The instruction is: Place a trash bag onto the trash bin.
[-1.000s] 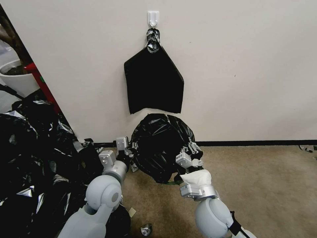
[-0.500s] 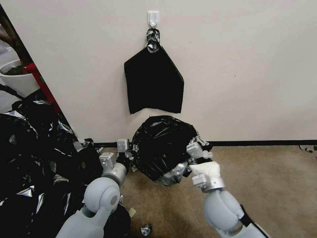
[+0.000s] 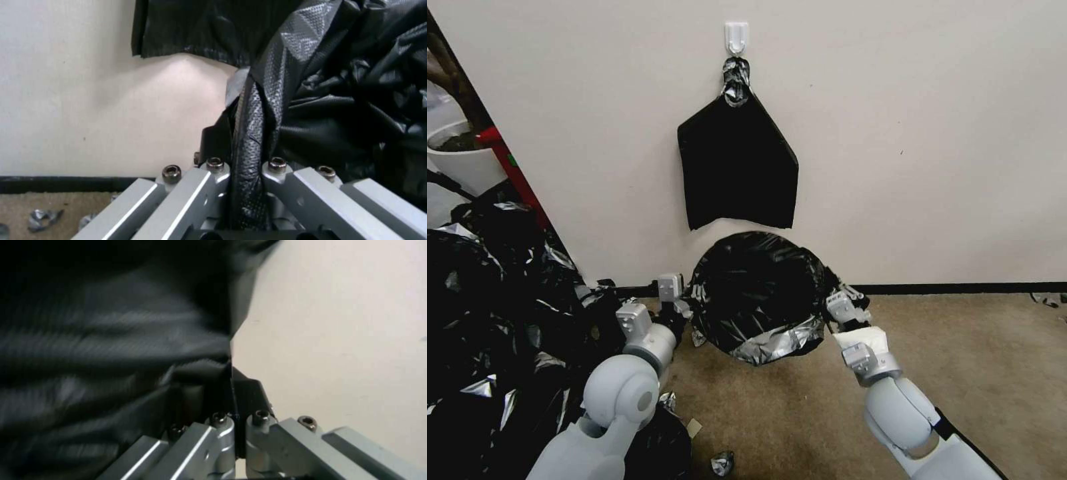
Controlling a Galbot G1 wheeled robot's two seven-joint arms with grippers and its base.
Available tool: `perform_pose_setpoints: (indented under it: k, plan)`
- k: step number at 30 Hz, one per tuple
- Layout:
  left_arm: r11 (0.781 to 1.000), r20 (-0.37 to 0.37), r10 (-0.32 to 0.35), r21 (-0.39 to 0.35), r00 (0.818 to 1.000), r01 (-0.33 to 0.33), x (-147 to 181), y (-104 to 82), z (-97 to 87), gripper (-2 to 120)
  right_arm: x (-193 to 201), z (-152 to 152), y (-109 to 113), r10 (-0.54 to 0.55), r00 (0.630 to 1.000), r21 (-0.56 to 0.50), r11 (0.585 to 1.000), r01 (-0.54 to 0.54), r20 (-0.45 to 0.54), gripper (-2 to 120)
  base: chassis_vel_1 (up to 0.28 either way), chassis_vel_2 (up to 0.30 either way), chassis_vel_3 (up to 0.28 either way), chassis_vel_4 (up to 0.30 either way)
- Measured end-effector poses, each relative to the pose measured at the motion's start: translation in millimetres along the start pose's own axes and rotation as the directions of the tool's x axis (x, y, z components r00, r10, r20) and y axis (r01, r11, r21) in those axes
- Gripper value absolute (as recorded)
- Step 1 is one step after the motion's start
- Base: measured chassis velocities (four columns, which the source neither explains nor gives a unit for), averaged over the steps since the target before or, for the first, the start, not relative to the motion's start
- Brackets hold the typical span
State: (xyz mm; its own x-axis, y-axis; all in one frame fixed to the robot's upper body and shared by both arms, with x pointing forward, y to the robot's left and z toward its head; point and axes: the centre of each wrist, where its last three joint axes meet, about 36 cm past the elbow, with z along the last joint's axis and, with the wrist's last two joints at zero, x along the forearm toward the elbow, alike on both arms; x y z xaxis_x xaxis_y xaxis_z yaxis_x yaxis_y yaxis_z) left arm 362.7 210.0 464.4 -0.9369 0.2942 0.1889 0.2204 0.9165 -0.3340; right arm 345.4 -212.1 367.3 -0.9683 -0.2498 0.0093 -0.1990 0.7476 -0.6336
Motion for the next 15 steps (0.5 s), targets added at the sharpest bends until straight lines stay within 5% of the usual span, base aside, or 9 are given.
perform_pose_setpoints:
  k: [8,15]
  plan:
    - [0.999,-0.017,0.010,0.046,1.000,-0.010,-4.9,3.4,-7.8,3,-7.9,26.0,22.5,-0.056,0.997,-0.006,0.998,0.057,0.057,0,0.000,0.000,0.000,0.000]
    - [0.998,-0.065,-0.023,0.060,0.998,0.027,-9.0,7.6,-14.2,3,-46.7,85.7,23.4,-0.016,0.979,0.131,0.991,-0.011,0.205,0,0.000,0.000,0.000,0.000]
